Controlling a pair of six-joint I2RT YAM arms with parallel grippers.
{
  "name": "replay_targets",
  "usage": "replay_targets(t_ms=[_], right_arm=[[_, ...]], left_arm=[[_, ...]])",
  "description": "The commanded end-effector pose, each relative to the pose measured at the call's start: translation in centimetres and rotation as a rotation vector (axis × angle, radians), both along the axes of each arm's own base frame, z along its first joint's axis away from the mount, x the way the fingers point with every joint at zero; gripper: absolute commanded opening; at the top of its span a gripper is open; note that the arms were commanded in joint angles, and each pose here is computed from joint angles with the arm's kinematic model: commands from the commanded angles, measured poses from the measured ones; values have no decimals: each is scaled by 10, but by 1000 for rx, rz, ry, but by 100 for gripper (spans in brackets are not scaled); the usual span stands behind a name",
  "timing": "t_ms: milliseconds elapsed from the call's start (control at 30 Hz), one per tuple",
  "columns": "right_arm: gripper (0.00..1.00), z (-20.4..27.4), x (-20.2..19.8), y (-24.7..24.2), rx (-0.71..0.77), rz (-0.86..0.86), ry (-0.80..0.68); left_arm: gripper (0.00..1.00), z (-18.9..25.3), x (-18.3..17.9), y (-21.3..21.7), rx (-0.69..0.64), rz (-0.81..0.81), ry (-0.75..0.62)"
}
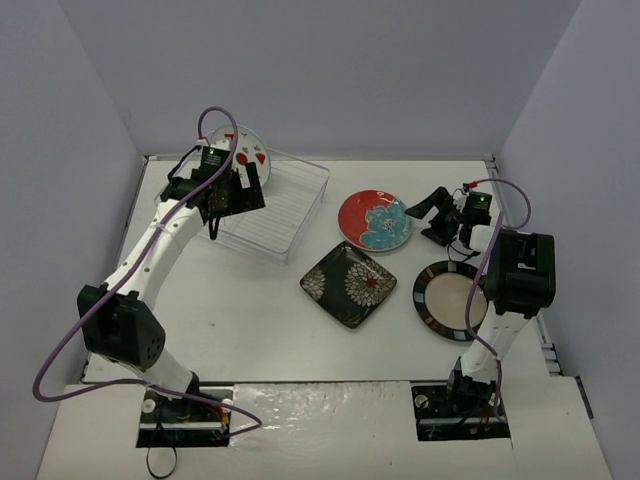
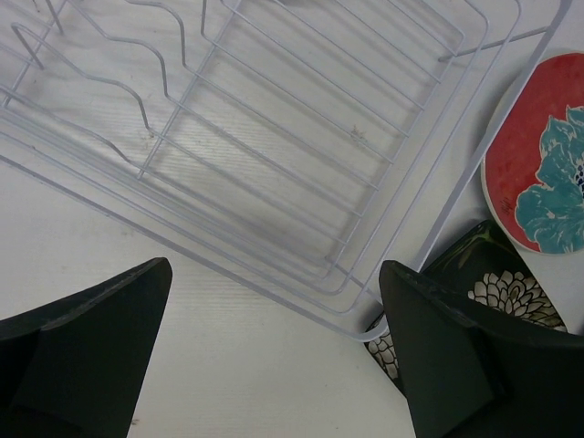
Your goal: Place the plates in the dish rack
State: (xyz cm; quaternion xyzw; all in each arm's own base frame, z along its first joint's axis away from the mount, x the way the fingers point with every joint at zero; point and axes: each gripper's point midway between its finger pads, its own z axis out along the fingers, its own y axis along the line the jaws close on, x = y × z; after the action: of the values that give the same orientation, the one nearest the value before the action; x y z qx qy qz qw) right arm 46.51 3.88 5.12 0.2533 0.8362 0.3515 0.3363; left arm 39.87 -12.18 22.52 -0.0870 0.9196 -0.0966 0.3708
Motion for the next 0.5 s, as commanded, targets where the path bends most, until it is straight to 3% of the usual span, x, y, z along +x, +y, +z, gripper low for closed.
replay_targets(t_ms=[0,300,467], right_arm=[[94,13,0,10,61,54,-58],[83,-3,-4,35,89,122,-20],[68,-18,-4,53,107,144,26]], left_arm=[[97,11,2,10,-16,58,-31],[97,-13,-4,30,-60,155,41],[97,-37,-10,51,-83,234,102]])
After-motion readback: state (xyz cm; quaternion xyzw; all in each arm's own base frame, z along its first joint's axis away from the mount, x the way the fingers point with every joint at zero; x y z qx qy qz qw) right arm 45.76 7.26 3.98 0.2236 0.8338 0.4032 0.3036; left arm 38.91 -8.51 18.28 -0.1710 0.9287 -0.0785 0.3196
